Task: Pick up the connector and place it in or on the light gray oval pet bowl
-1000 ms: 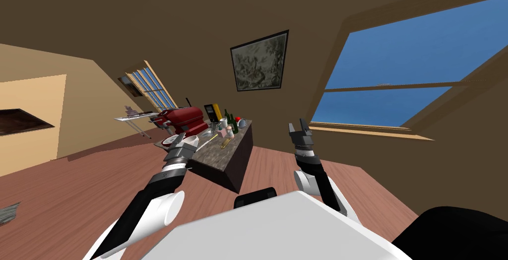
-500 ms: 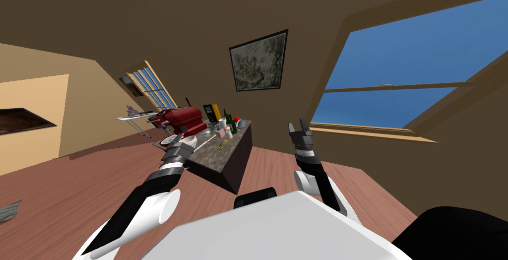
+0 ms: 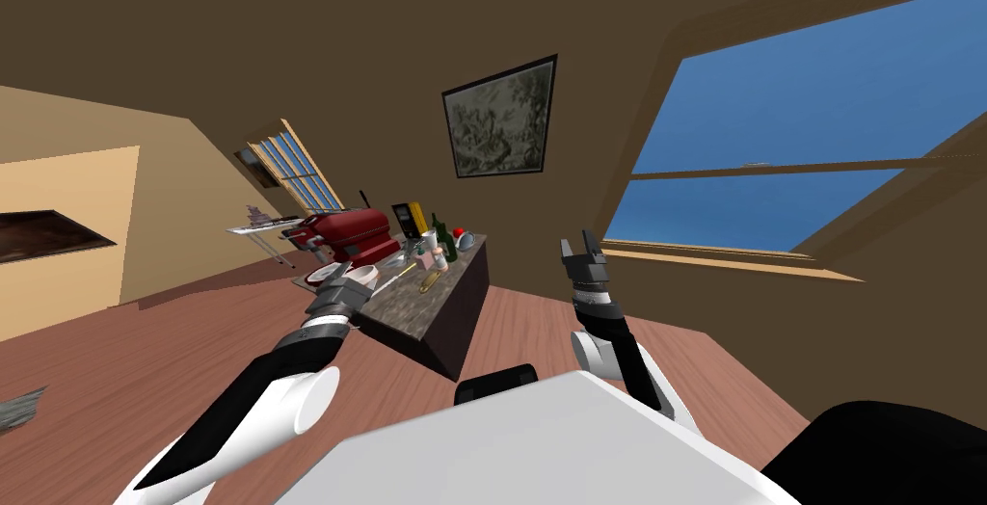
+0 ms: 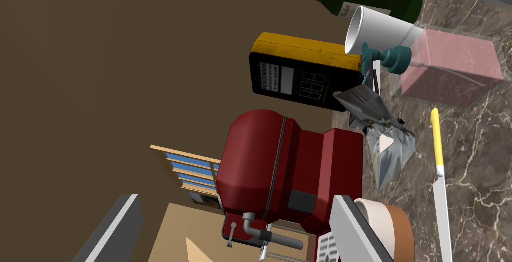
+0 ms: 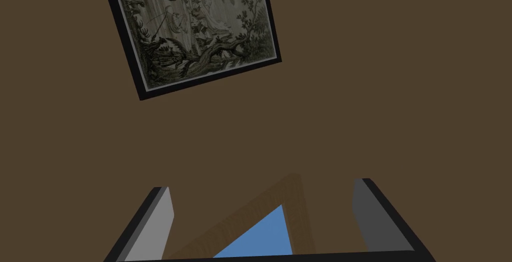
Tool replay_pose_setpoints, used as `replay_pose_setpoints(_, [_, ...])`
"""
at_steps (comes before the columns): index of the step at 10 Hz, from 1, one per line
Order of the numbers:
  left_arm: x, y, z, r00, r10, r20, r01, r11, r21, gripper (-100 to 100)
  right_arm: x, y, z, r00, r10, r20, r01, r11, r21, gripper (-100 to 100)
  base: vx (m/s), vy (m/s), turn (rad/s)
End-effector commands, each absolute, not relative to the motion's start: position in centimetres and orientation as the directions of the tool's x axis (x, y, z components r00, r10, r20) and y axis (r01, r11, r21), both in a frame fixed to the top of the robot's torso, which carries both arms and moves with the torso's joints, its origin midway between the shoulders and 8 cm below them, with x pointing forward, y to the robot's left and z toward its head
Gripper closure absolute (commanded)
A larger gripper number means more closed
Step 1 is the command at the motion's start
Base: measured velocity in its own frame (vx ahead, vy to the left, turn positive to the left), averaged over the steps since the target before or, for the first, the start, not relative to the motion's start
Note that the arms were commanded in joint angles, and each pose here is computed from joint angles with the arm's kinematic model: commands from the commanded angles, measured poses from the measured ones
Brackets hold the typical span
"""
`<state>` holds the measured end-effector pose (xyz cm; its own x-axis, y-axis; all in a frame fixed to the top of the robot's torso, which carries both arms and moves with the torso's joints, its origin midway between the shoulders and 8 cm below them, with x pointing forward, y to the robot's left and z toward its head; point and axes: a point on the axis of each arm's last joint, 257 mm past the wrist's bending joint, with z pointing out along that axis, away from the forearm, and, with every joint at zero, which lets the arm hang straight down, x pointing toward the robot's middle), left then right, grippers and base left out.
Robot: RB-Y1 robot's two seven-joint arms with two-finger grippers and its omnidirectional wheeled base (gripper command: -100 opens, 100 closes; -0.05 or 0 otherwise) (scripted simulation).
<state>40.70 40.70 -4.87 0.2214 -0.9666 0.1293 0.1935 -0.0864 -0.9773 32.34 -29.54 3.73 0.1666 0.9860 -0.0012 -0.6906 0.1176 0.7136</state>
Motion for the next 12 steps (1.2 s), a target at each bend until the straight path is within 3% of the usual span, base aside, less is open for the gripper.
replay_pose_setpoints(1, [40.7,40.9,-5.5,0.229,-0.964,0.133,0.17,-0.095,-0.981,-100,32.3,-29.5,3.7,0.167,0.986,-0.001,-0.691,0.118,0.714,0,0.017,-0.031,0.004])
replay_pose_setpoints(12, [40.0,45.5,-9.7,0.339,-0.916,0.217,-0.004,-0.232,-0.973,-100,32.3,-29.5,3.7,0.167,0.986,-0.001,-0.691,0.118,0.714,0,0.035,-0.053,0.01])
